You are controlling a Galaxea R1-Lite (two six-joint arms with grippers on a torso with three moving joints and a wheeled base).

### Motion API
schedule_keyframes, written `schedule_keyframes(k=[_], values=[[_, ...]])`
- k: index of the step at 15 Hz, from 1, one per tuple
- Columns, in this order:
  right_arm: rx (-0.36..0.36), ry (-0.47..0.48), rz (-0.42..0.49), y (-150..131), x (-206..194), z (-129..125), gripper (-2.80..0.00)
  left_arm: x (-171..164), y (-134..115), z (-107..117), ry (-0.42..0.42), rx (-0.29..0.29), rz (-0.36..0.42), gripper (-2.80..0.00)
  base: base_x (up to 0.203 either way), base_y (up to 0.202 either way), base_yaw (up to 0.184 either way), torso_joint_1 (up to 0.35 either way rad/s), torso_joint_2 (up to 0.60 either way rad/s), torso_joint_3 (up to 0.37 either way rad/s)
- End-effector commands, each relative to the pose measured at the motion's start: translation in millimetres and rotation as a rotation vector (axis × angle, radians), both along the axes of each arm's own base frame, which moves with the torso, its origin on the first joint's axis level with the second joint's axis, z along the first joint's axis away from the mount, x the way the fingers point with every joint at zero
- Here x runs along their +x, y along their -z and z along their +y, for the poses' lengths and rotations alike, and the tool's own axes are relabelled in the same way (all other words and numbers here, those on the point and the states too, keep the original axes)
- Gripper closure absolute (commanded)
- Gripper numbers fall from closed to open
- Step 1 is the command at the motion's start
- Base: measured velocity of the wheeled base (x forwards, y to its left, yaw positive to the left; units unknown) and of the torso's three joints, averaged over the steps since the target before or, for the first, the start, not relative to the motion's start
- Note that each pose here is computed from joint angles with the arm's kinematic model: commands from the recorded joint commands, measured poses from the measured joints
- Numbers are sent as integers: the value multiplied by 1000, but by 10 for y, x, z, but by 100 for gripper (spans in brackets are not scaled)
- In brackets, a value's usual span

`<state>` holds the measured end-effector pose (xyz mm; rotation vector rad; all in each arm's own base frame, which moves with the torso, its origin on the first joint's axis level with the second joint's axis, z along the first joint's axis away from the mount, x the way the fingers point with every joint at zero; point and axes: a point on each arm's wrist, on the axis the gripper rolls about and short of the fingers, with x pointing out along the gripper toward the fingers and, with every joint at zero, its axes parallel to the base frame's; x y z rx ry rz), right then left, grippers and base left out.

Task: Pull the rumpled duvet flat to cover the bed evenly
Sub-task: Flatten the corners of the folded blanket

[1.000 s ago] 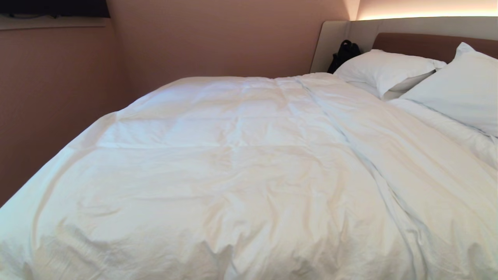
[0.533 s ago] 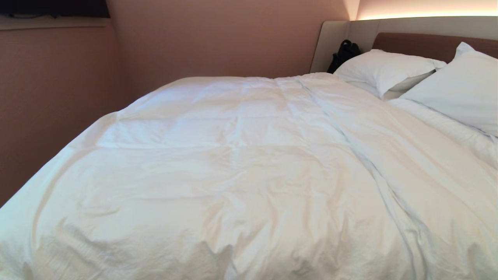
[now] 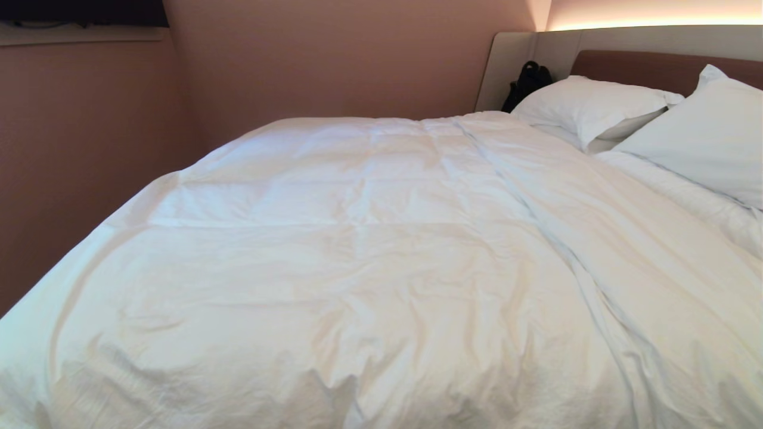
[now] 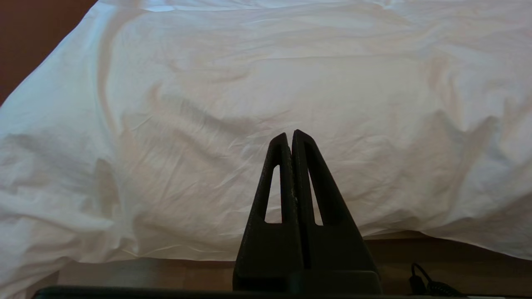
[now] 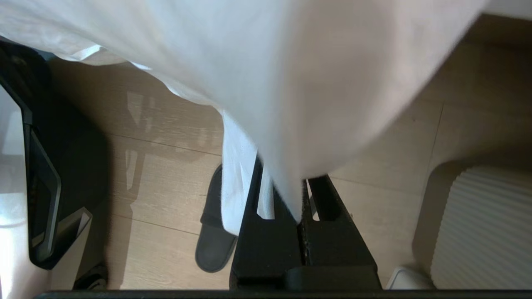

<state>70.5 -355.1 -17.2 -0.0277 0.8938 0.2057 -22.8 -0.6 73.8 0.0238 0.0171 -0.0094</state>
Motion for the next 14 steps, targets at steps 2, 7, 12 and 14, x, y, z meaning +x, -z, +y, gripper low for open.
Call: schedule_keyframes(k=[2,7,12,14], values=[[-6,37,31,24,-160,-46,0,0,-1,0,0,1,-1,0,0,0,0,0,0,0],[-40,104,91,-54,-426,-158,0,0,0,0,0,0,0,0,0,0,0,0,0,0],[-7,134,84,-636,-514,-257,0,0,0,0,0,0,0,0,0,0,0,0,0,0],[-50,145,79,-838,-543,-376,0,0,0,0,0,0,0,0,0,0,0,0,0,0]])
